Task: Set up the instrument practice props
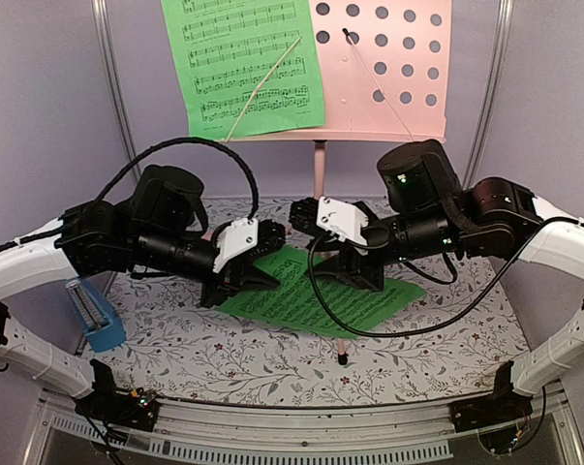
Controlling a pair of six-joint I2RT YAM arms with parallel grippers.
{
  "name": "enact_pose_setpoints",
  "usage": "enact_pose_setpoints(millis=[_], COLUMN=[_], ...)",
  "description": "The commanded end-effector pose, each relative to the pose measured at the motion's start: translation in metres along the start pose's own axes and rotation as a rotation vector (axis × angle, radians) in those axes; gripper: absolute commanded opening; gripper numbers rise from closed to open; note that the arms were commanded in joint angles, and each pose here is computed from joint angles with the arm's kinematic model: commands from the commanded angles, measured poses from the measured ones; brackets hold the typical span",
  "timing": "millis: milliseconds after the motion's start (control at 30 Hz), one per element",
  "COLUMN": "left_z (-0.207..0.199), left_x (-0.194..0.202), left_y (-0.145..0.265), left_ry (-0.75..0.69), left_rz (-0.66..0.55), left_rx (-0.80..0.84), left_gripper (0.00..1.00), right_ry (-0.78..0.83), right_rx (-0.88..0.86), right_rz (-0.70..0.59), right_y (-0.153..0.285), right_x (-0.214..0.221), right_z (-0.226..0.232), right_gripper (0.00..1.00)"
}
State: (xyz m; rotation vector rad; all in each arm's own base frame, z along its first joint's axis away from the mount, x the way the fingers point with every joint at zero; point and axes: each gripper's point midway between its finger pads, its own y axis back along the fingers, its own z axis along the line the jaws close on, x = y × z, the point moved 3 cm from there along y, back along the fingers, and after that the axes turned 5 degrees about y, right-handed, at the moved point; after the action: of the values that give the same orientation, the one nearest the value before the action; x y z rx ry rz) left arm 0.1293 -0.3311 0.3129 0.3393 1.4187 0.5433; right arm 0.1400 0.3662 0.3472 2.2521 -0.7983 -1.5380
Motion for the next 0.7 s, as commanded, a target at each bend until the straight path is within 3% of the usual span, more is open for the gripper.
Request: enact_pose_setpoints(millis=[0,67,200,333,500,667], left_z=[0.009,0.014,0.024,0.029,0.026,0.011], left_x=[-0.012,-0.021,-0.035,-0.031,-0.017,-0.031], left_y=[0.011,0.016,0.035,0.066,0.090,0.069], left_ry=[-0.045,-0.032,0.041,0.115,0.181,0.202], left_rz=[-0.047,-0.098,-0.267,-0.499,-0.669,-0.732], left_rx=[-0.095,-0.133,-0.241,-0.348,-0.380,-0.194], left_gripper=[0.00,0.02,0.39,0.64,0.74,0.81], right_ry=[-0.019,-0.027,-0.054,-0.087,-0.123,-0.141], right_rx=[-0.021,0.006,0.104,0.181,0.216,0.204], right_rz=[0.004,-0.011,-0.086,-0.273,-0.506,-0.659], right_y=[0.000,0.002,0.022,0.064,0.118,0.143], right_x=[-0.001,-0.006,-0.020,-0.041,-0.057,-0.067], right_z=[0.003,-0.002,-0.018,-0.031,-0.039,-0.039], right_gripper=[0.27,0.00,0.00,0.00,0.00,0.00])
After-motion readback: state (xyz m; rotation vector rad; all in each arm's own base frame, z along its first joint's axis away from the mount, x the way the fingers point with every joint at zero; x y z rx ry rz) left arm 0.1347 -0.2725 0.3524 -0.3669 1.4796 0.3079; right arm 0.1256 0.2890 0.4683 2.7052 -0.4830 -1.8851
